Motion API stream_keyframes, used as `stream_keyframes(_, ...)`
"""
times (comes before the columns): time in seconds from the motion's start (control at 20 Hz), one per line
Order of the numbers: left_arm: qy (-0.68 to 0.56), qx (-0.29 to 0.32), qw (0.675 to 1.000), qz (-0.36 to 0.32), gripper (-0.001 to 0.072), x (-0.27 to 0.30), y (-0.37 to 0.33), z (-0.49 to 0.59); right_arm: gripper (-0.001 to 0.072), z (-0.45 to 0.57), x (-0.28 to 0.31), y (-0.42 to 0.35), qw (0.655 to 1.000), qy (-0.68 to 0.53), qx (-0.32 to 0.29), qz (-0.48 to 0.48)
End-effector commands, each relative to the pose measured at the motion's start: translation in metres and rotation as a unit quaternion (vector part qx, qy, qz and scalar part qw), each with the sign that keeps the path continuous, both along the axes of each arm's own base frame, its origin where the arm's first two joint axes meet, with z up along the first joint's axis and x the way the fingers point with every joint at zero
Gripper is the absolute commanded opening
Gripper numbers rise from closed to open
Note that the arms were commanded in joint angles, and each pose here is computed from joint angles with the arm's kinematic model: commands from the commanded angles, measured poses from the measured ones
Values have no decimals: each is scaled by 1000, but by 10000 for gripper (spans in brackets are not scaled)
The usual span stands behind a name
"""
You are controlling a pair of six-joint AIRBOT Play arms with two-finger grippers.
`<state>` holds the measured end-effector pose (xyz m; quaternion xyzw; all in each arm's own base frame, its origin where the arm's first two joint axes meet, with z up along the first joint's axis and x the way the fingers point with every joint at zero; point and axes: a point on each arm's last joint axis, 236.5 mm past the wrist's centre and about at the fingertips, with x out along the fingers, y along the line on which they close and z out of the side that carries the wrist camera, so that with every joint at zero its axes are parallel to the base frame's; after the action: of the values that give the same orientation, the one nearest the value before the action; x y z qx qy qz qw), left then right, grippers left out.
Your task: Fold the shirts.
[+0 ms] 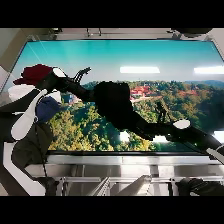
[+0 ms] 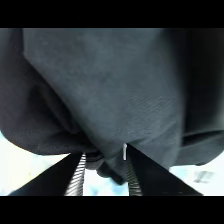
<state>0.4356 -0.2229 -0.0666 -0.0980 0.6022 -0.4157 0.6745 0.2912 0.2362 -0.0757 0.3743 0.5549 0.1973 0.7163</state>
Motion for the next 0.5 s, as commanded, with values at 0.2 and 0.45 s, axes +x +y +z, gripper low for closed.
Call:
stream_keyframes(0.2, -13, -120, 993, -7, 7, 10, -38, 88, 23, 52, 33, -2, 993, -111, 4, 44)
stream_keyframes(0.45, -114, -133, 984, 10, 7, 15, -26, 196, 22, 159, 59, -76, 972, -236, 1, 6)
